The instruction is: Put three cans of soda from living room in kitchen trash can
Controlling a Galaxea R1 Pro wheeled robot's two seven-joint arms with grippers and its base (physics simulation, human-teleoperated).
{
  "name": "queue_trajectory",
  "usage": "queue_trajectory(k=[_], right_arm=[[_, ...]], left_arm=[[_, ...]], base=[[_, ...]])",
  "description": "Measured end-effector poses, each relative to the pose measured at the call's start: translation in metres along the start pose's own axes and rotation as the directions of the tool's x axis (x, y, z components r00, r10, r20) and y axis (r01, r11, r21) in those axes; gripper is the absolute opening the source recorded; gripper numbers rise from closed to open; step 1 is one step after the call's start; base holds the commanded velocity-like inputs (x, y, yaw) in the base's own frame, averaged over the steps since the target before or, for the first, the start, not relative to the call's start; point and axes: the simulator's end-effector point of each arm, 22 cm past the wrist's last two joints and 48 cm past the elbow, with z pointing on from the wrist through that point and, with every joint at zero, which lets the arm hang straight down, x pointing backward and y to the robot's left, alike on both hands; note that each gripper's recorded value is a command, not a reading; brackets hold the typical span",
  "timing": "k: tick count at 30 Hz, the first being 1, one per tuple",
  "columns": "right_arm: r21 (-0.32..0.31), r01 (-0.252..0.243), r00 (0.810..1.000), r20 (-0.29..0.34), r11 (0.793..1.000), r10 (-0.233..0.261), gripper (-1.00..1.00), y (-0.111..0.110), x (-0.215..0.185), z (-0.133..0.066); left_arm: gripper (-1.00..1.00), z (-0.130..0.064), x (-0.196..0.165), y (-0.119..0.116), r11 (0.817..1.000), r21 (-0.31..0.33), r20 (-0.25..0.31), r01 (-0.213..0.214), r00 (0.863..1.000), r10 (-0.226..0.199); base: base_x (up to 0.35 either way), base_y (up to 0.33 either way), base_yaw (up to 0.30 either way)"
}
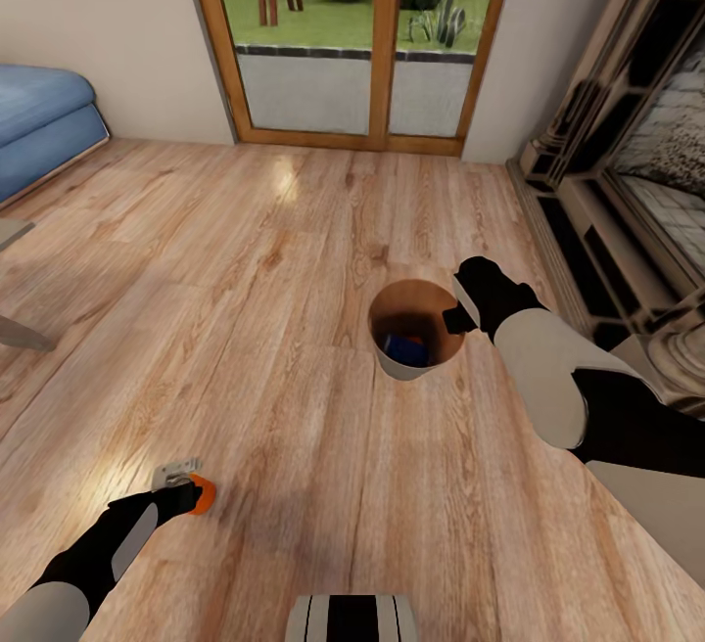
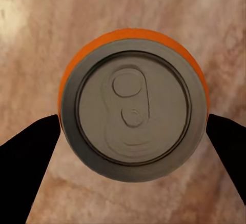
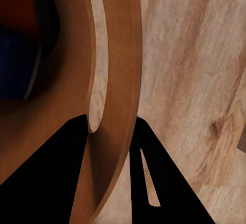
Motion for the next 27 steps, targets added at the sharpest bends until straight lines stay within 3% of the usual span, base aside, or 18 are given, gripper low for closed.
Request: queue_trajectory(k=[3, 27], right_arm=[[-0.002, 0.0, 1.0, 0.001, 1.0, 0.0, -1.0, 0.001, 0.0, 0.0], [0.013, -0.021, 0.996, 0.091, 1.0, 0.02, -1.0, -0.019, -0.019, -0.069]], left_arm=[[-1.0, 0.0, 0.001, 0.0, 1.0, 0.0, -0.001, 0.001, 1.0, -0.001], [-1.0, -0.035, -0.038, -0.005, 1.0, 0.016, 0.077, 0.003, 0.997, -0.004]], base=[[0.0, 0.0, 0.0], [0.0, 0.0, 0.0]])
